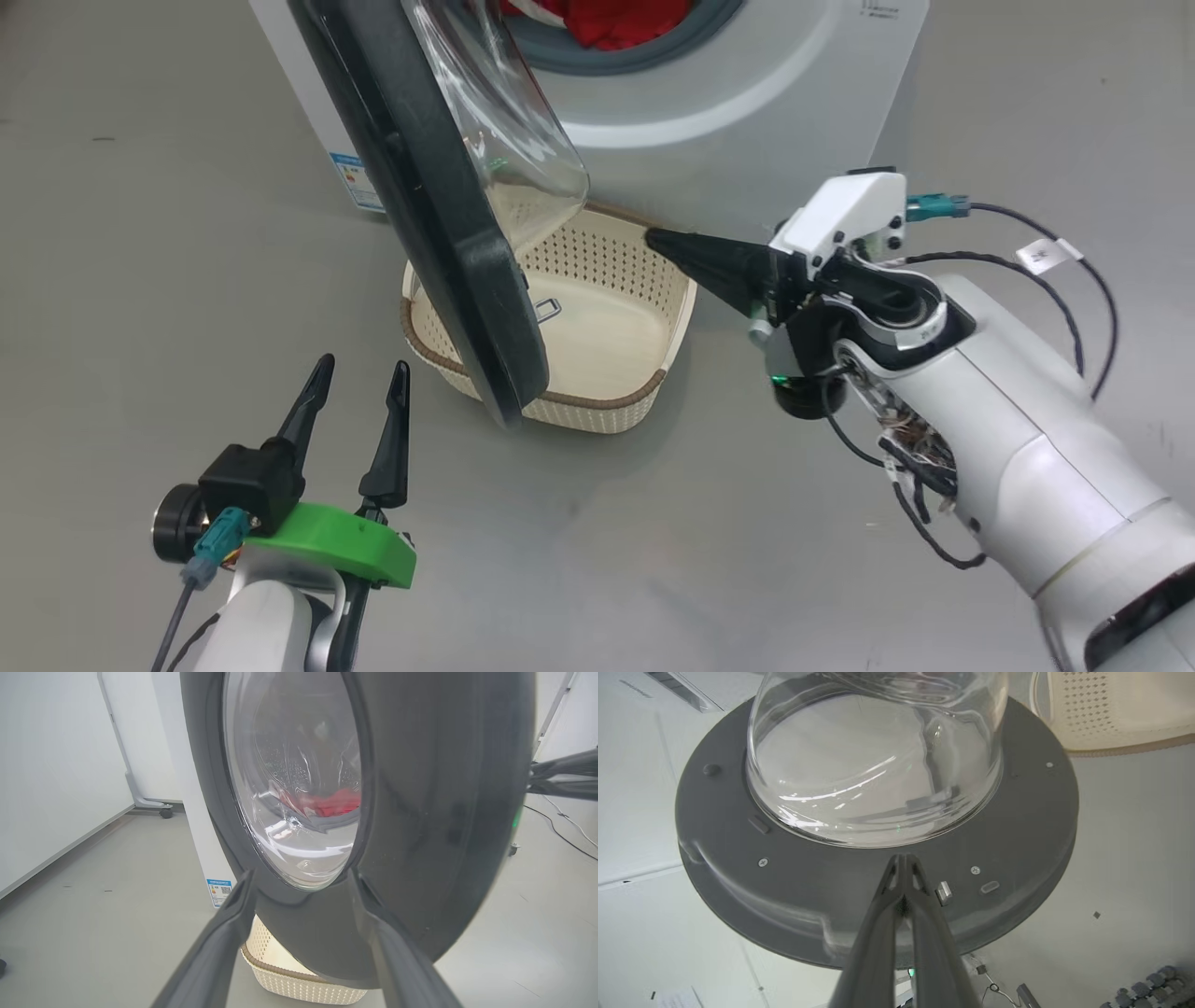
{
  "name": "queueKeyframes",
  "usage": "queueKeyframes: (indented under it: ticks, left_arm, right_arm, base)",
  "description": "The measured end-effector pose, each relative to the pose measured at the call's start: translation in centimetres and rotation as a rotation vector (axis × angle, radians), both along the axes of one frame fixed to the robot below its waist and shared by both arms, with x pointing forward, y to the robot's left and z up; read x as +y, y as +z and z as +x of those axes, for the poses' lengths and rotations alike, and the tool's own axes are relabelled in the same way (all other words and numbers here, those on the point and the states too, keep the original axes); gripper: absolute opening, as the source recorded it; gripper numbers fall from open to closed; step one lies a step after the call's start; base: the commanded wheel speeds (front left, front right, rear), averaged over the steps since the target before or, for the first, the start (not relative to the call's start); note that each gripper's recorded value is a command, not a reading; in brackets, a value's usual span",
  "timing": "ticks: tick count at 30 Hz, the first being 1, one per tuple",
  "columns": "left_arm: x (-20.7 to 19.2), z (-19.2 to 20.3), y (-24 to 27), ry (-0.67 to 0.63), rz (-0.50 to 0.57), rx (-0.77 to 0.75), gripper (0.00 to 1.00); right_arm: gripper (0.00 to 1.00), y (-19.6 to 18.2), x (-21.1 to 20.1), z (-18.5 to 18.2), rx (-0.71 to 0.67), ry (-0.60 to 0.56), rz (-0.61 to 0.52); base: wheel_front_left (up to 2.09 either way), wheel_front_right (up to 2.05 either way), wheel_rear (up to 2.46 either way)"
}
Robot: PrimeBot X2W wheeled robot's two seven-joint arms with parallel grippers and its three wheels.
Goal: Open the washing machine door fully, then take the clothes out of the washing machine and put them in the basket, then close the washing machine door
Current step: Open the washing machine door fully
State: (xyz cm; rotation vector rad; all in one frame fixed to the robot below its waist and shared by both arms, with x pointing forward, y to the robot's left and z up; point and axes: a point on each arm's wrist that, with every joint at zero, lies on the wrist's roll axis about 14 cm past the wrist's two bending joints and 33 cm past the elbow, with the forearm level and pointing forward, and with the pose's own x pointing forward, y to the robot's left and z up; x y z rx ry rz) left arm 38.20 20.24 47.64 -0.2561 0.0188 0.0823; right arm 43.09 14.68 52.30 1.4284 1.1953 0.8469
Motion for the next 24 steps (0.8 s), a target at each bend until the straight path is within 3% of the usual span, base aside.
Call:
queueKeyframes:
  ticks: [7,12,14,24]
  left_arm:
    - [-0.4,-1.0,0.4,-0.004,-0.012,-0.013,1.0]
    - [-0.8,-1.4,0.9,-0.01,-0.012,-0.032,1.0]
    - [-0.8,-1.7,1.1,-0.005,-0.016,-0.039,1.0]
    - [-1.0,-1.7,2.1,-0.016,-0.007,-0.069,1.0]
  right_arm:
    - [0.0,-2.3,-5.6,1.1,-0.25,-0.115,-0.227]
    - [0.0,-3.3,-10.1,1.8,-0.515,-0.189,-0.448]
    - [0.0,-3.2,-12.6,2.2,-0.687,-0.223,-0.577]
    - [0.0,-2.0,-17.7,0.4,-1.041,-0.345,-0.767]
  base:
    - [0.0,0.0,0.0]
    - [0.0,0.0,0.0]
    - [0.0,0.0,0.0]
    - [0.0,0.0,0.0]
